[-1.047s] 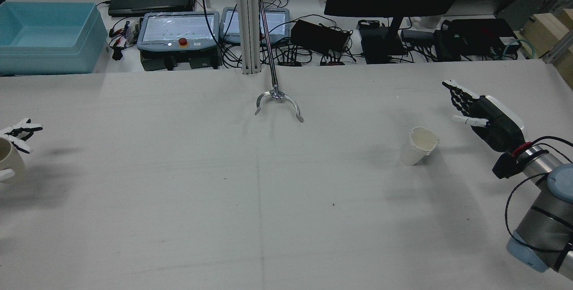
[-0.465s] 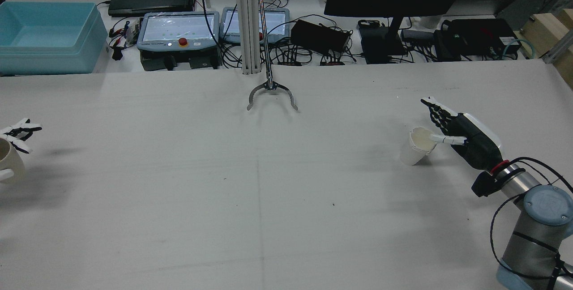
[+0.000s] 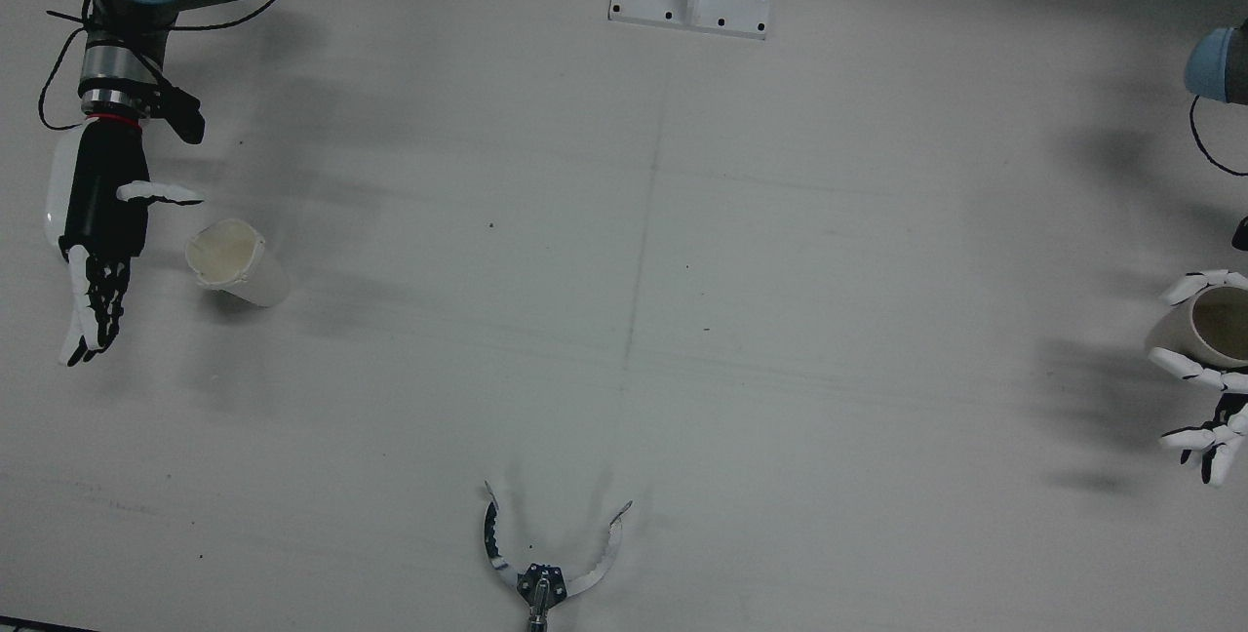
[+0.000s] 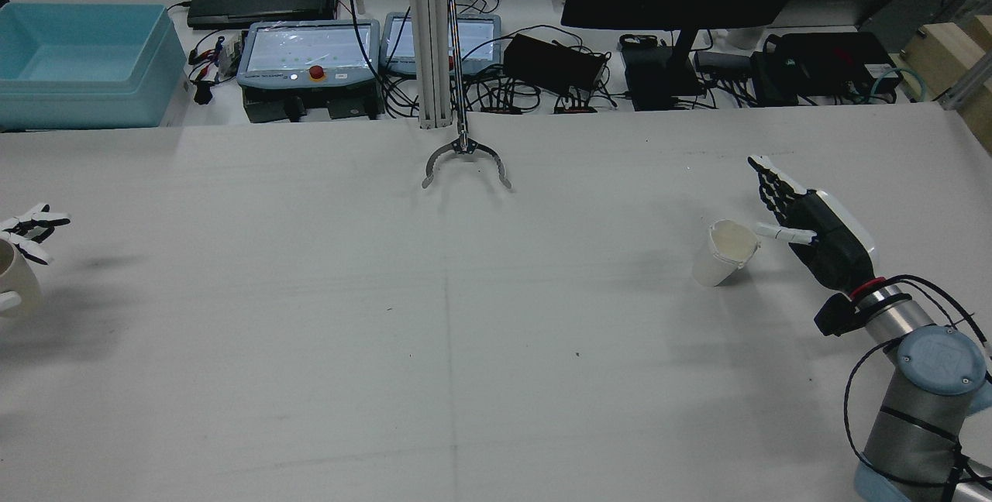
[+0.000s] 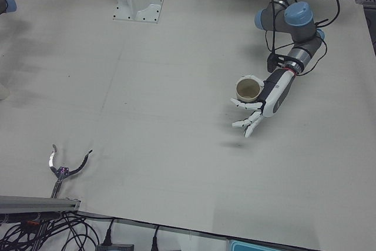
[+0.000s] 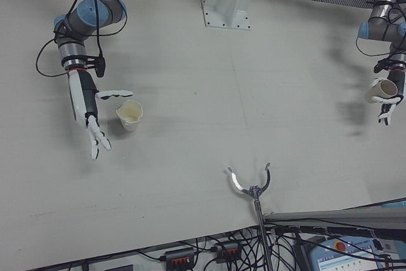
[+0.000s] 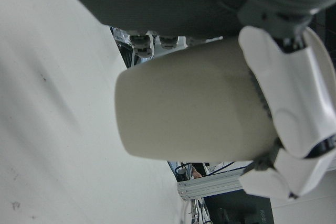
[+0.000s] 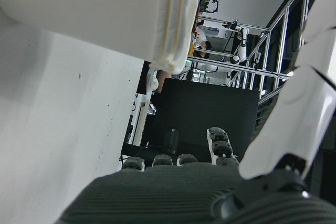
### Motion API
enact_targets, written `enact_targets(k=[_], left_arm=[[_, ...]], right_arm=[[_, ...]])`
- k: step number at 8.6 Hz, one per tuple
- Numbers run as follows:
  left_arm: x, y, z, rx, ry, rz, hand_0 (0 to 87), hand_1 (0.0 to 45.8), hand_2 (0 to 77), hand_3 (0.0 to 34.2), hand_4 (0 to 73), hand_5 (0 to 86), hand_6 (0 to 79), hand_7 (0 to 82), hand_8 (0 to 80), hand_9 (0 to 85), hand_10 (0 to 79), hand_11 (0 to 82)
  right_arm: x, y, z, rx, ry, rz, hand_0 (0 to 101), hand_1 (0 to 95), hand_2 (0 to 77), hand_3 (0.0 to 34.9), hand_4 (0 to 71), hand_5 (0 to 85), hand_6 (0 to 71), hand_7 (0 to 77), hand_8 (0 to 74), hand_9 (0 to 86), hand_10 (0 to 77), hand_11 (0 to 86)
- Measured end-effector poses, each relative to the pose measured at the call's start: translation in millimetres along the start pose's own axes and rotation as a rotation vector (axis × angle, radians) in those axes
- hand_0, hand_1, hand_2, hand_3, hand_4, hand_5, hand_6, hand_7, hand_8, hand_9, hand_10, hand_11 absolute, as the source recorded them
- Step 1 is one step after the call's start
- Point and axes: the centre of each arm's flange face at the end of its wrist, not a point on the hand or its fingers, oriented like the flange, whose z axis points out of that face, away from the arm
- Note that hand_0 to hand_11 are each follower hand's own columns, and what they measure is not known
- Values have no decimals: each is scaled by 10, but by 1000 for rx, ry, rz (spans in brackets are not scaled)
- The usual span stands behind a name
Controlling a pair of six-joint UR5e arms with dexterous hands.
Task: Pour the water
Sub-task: 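Move the right hand toward the white paper cup, then wrap the right hand fingers around the white paper cup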
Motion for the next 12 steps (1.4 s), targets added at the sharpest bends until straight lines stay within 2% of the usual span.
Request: enact_targets(k=[1, 2, 3, 4, 5, 8, 9, 10, 12], left_arm=[[7, -16, -31, 3, 0, 1, 454, 82, 442, 0, 644, 202, 142, 218, 22, 38, 54, 76], [13, -23, -48, 4, 1, 2, 454, 82, 447, 0, 644, 202, 142, 202, 22, 38, 54, 76], [14, -28, -60, 5, 2, 2, 454, 82, 447, 0, 644, 202, 142, 202, 22, 38, 54, 76], [15, -30, -66, 6, 2, 2, 456, 82, 442, 0, 644, 202, 136, 213, 22, 38, 54, 76], [23, -20, -66, 4, 4, 2, 456, 82, 442, 0, 644, 202, 136, 213, 22, 38, 54, 76], [36, -30, -104, 10, 12, 3, 453, 82, 442, 0, 644, 202, 136, 213, 22, 38, 54, 76], [38, -50, -144, 13, 14, 3, 453, 82, 442, 0, 644, 202, 136, 196, 22, 38, 54, 76], [38, -70, -190, 15, 14, 3, 453, 82, 442, 0, 644, 191, 136, 196, 22, 38, 54, 76], [46, -104, -280, 18, 20, 3, 456, 82, 442, 0, 644, 185, 136, 196, 22, 33, 54, 76]], right_arm=[[13, 41, 24, -4, -16, 21, 454, 125, 98, 33, 0, 71, 5, 11, 5, 5, 5, 5], [22, 56, 28, -3, -34, 58, 445, 104, 98, 36, 0, 82, 5, 11, 5, 5, 5, 16], [24, 67, 26, -3, -50, 99, 446, 120, 98, 37, 0, 87, 5, 11, 5, 5, 11, 49], [23, 54, 17, 0, -58, 123, 432, 98, 98, 25, 0, 76, 5, 11, 5, 5, 22, 49], [23, 0, -7, 9, -60, 128, 420, 104, 98, 25, 0, 82, 5, 11, 16, 33, 11, 49], [129, -118, -88, 29, -37, 120, 402, 65, 93, 24, 0, 82, 5, 11, 16, 33, 27, 54], [190, -113, -112, 28, -25, 120, 402, 104, 71, 26, 0, 82, 5, 11, 22, 33, 22, 65], [237, -104, -128, 28, -16, 121, 413, 98, 93, 25, 0, 82, 5, 11, 22, 33, 22, 60], [311, -95, -156, 27, -1, 121, 421, 109, 82, 25, 0, 82, 5, 11, 27, 33, 22, 60]])
